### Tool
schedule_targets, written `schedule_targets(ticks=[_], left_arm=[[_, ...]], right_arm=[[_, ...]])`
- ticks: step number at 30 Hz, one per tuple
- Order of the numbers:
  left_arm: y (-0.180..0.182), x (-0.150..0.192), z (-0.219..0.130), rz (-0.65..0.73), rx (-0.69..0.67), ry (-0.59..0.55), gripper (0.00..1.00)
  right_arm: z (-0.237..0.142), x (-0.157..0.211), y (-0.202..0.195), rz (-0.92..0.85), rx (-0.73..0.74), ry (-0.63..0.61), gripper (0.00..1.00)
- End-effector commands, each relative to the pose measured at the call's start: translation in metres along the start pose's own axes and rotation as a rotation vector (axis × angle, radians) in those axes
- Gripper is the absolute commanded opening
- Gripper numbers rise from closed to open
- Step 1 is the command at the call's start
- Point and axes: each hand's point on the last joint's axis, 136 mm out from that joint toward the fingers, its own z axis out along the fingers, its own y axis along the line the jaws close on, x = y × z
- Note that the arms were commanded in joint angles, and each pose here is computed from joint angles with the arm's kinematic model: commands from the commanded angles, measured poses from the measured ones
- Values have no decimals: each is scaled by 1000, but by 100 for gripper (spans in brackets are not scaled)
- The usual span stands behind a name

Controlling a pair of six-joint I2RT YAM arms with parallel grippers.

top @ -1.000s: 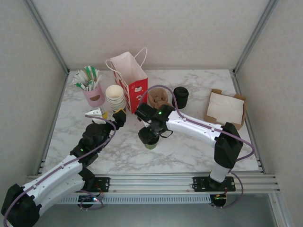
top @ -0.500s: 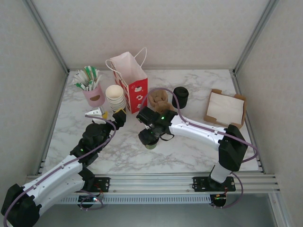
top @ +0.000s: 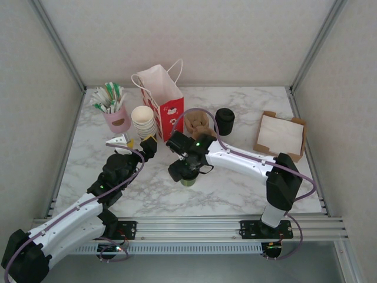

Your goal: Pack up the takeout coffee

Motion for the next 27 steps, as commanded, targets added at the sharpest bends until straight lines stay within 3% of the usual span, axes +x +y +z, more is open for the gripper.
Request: schedule_targets(ticks=[1, 20, 27], left_arm=[[3, 2, 0, 4, 0, 5, 100], [-17, 38, 25, 27, 87, 154, 100], [-34, 54, 41, 25, 116, 268, 98]], right_arm=[[-2, 5, 5, -18, -7, 40, 98], [-30, 5, -2, 7, -106, -76, 99], [-14, 2, -16, 41, -121, -56, 99]])
